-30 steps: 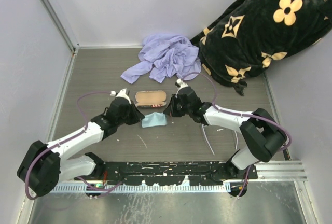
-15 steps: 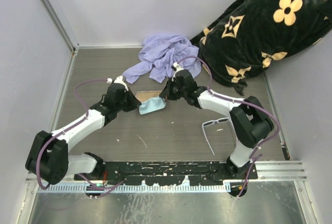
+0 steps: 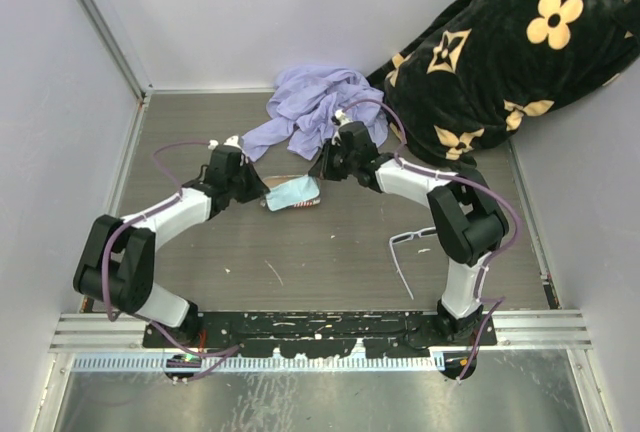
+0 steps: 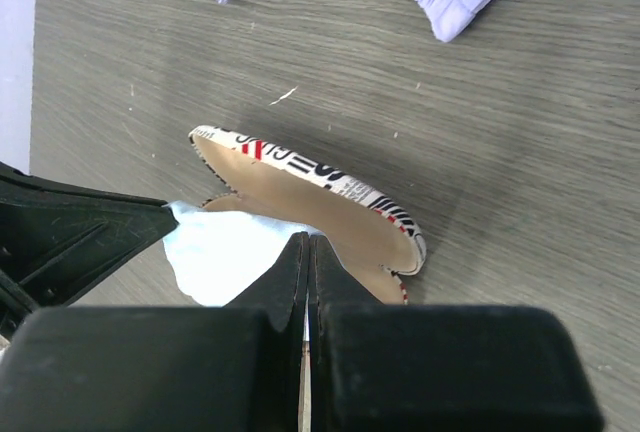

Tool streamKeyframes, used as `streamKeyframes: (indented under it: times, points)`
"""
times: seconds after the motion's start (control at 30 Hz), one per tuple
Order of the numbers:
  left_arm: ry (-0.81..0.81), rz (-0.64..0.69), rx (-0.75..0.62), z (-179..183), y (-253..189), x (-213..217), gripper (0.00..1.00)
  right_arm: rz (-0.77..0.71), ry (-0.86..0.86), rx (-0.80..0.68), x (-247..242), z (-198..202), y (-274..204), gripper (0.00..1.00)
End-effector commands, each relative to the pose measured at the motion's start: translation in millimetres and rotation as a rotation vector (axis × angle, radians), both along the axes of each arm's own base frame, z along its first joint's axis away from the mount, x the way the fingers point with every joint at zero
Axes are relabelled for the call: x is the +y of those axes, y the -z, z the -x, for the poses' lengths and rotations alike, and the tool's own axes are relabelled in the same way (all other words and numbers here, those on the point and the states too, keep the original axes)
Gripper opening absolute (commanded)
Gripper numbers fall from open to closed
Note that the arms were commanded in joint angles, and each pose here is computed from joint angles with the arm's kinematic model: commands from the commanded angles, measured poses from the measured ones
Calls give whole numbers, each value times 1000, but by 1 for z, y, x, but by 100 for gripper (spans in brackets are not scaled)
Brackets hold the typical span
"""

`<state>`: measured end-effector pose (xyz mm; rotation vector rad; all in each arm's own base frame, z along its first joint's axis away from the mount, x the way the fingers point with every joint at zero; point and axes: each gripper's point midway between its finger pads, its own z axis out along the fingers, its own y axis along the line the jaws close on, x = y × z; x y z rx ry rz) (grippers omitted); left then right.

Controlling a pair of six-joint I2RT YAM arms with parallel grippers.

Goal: Organize the sunglasses
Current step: Place the glasses cleaning cloth in the sunglasses case.

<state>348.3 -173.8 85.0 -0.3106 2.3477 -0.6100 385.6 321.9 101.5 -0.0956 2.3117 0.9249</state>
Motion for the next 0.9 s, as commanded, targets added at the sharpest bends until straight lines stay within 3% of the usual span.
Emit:
streamKeyframes:
  times: [0.0, 0.87]
  points:
    - [33, 29, -92, -26, -25, -7, 0, -35, -22, -48, 7, -14, -18, 0]
    - [61, 12, -86, -58, -10, -2, 0, -17, -20, -16, 8, -22, 2, 0]
